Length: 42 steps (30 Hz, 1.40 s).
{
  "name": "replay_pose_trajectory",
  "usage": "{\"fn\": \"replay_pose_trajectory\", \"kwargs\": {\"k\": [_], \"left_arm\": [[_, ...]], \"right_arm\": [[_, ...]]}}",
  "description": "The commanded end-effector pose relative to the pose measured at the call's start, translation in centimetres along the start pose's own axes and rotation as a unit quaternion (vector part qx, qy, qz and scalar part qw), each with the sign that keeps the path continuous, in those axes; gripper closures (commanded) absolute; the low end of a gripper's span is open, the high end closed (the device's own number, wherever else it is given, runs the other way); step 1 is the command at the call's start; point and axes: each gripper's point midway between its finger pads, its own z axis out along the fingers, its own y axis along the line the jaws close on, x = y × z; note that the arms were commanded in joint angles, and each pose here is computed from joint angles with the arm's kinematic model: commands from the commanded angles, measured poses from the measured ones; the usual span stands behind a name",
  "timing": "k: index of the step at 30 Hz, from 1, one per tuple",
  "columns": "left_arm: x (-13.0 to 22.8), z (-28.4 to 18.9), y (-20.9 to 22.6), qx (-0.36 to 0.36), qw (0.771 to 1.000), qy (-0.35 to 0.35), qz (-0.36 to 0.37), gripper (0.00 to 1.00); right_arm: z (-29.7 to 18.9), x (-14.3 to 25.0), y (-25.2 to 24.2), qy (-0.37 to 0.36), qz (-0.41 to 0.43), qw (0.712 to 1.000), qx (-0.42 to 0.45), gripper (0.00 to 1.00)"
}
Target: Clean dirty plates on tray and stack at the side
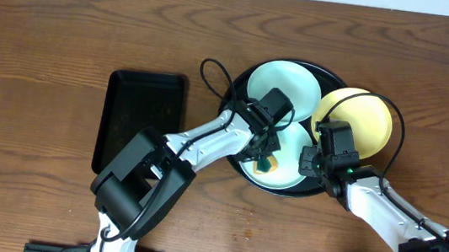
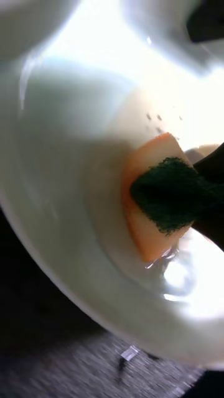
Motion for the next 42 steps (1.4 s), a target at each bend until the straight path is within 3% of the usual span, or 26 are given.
{"fn": "replay_pose_trajectory", "kwargs": {"k": [1,5,11,20,23,31,42], "left_arm": [[-1.7,2.1,3.0,-0.039,0.999,-0.015,0.005,0.92],[-3.2,1.5,3.2,-0.021,1.0,-0.009,-0.007,0.93],[-2.3,-2.4,-0.7,0.085,0.995,0.044,0.014,0.93],[-3.2,-14.1,-2.7,0.168,0.982,-0.036,0.076,0.92],[-4.9,-16.7,0.7,0.119,0.985,-0.091,0.09,0.92],[-8.7,-18.4,15.3,-0.151,0.977,-0.144,0.052,0.92],[-11.8,-15.0,23.2,-0.223,0.969,-0.104,-0.003,0.92]], "right_arm": [[0.4,1.3,0.1,0.022,-0.006,1.0,-0.005,0.98],[0.4,1.3,0.1,0.022,-0.006,1.0,-0.005,0.98],[0.4,1.3,0.1,0.022,-0.006,1.0,-0.005,0.97],[0.4,1.4,0.1,0.024,-0.006,1.0,-0.004,0.92],[0.4,1.4,0.1,0.024,-0.006,1.0,-0.004,0.91],[0.4,1.5,0.4,0.028,-0.006,0.999,-0.015,0.95],[0.4,1.5,0.4,0.028,-0.006,0.999,-0.014,0.99]]}}
